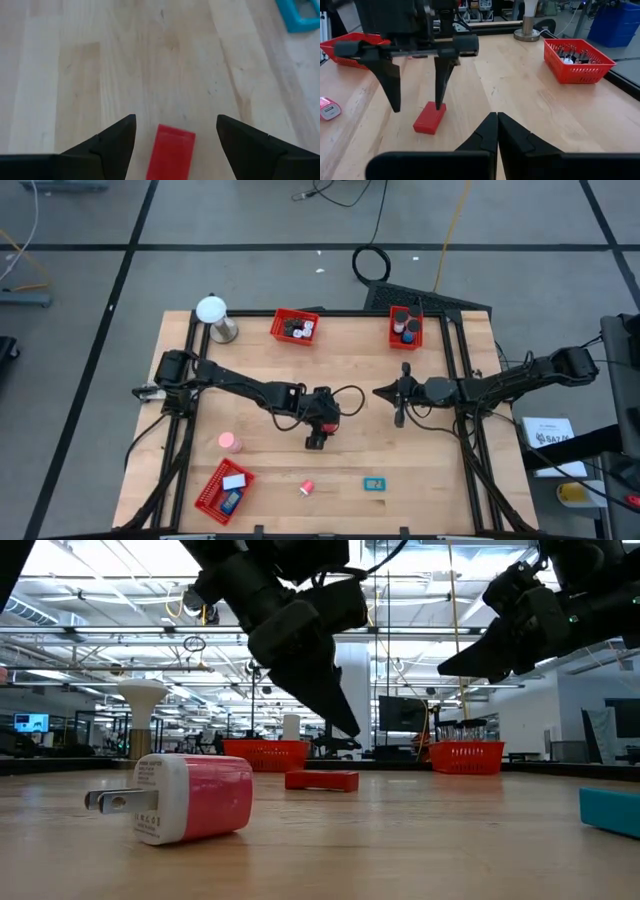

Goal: Pick & Place Office items
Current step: Put the red timer into the bottom red basket

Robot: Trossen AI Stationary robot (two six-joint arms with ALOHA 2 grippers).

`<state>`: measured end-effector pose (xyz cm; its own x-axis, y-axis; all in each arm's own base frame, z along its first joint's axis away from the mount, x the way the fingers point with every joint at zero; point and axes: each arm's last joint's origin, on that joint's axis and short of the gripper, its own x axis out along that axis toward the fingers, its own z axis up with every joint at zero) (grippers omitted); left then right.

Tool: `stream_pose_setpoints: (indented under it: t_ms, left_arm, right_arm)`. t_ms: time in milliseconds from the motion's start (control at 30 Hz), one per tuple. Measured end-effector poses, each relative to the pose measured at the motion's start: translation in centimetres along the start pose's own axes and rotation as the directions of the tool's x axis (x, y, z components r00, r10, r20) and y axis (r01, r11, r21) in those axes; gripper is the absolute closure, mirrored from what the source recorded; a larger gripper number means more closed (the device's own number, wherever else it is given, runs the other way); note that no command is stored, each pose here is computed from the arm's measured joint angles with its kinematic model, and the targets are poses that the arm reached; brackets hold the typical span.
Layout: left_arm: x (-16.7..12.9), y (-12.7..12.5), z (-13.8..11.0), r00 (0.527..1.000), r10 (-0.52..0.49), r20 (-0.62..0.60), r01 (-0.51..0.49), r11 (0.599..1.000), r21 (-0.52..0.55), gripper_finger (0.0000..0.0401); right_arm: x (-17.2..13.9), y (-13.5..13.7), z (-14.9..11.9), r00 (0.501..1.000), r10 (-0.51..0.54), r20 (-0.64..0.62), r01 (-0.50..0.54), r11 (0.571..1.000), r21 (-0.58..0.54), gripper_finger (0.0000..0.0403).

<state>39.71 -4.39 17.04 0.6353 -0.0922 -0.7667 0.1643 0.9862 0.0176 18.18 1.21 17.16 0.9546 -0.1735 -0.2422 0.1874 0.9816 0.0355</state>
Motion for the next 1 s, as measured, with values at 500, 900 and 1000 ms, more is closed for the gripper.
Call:
stream_pose_setpoints:
  t_ms: [500, 900, 1000]
  left_arm:
    - [1.4, -0.4, -1.9, 0.989, 0.009, -0.147, -0.005, 1.000, 0.026, 0.0133]
    - [2.9, -0.5, -2.9, 0.979, 0.004, -0.203, -0.006, 1.000, -0.007, 0.0237]
    - [2.4, -0.4, -2.7, 0.980, 0.010, -0.197, -0.015, 1.000, -0.028, 0.0247]
  right_arm:
    - [0.0, 0.2, 0.2, 0.998, 0.054, 0.018, -0.053, 0.998, -0.018, 0.0401]
    - [0.0, 0.2, 0.3, 0.998, 0.056, 0.024, -0.055, 0.998, -0.017, 0.0401]
    - [0.0, 0.2, 0.3, 0.998, 0.056, 0.024, -0.055, 0.998, -0.017, 0.0401]
